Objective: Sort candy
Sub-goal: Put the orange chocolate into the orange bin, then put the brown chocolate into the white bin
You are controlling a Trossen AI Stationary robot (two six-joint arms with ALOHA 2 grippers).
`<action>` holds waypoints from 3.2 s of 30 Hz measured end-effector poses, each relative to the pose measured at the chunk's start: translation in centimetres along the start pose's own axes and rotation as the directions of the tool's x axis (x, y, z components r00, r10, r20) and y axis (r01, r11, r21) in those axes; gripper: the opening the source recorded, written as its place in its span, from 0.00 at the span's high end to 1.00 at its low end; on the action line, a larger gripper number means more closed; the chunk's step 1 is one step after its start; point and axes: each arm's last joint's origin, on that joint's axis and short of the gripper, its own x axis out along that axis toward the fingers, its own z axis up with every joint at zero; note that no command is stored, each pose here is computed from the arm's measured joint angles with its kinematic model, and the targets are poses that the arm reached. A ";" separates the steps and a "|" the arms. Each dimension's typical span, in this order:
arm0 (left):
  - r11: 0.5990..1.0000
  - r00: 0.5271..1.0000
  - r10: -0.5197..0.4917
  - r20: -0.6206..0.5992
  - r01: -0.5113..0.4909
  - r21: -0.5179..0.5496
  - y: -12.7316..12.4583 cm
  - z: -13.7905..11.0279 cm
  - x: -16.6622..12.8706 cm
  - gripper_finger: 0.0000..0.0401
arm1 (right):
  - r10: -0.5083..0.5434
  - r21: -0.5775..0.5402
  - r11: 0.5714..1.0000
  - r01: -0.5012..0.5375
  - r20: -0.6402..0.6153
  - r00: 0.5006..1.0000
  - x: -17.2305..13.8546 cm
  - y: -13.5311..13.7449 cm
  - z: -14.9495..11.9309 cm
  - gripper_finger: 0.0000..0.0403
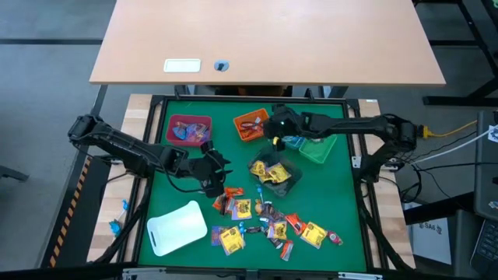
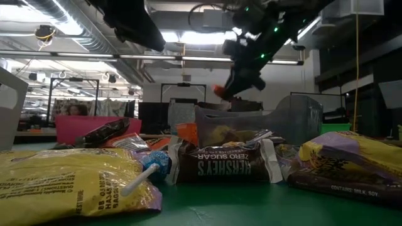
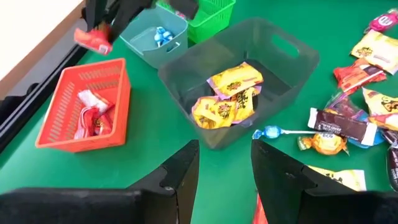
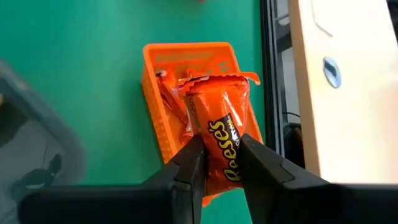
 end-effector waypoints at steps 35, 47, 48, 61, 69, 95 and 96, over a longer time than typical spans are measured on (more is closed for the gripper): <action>0.776 0.834 0.102 -0.543 -0.408 -0.482 3.2 -4.7 -0.2 0.66 | -0.183 0.000 0.983 0.183 -0.029 0.983 4.3 -0.5 -0.6 0.42; 0.731 0.762 0.121 -0.636 -0.502 -0.463 2.1 -6.2 2.6 0.66 | -0.180 0.001 0.984 0.180 -0.026 0.983 4.3 -0.5 -0.6 0.42; 0.732 0.752 0.110 -0.650 -0.504 -0.459 1.9 -6.4 2.9 0.66 | -0.177 0.001 0.984 0.177 -0.023 0.984 4.3 -0.5 -0.6 0.42; 0.740 0.685 0.094 -0.722 -0.534 -0.410 0.4 -8.7 6.9 0.66 | -0.176 0.002 0.984 0.176 -0.023 0.984 4.3 -0.5 -0.6 0.42; 0.742 0.661 0.111 -0.743 -0.552 -0.380 0.2 -9.4 7.7 0.67 | -0.176 0.002 0.984 0.176 -0.023 0.984 4.3 -0.5 -0.6 0.42; 0.844 0.724 0.032 -0.689 -0.389 -0.369 -0.6 -5.5 7.1 0.93 | -0.196 0.072 0.977 0.201 -0.065 0.978 -5.4 -1.6 0.2 0.42; 0.856 0.723 0.028 -0.691 -0.374 -0.357 -0.7 -5.0 6.9 0.93 | -0.188 0.075 0.978 0.192 -0.064 0.980 -6.0 -1.4 0.3 0.42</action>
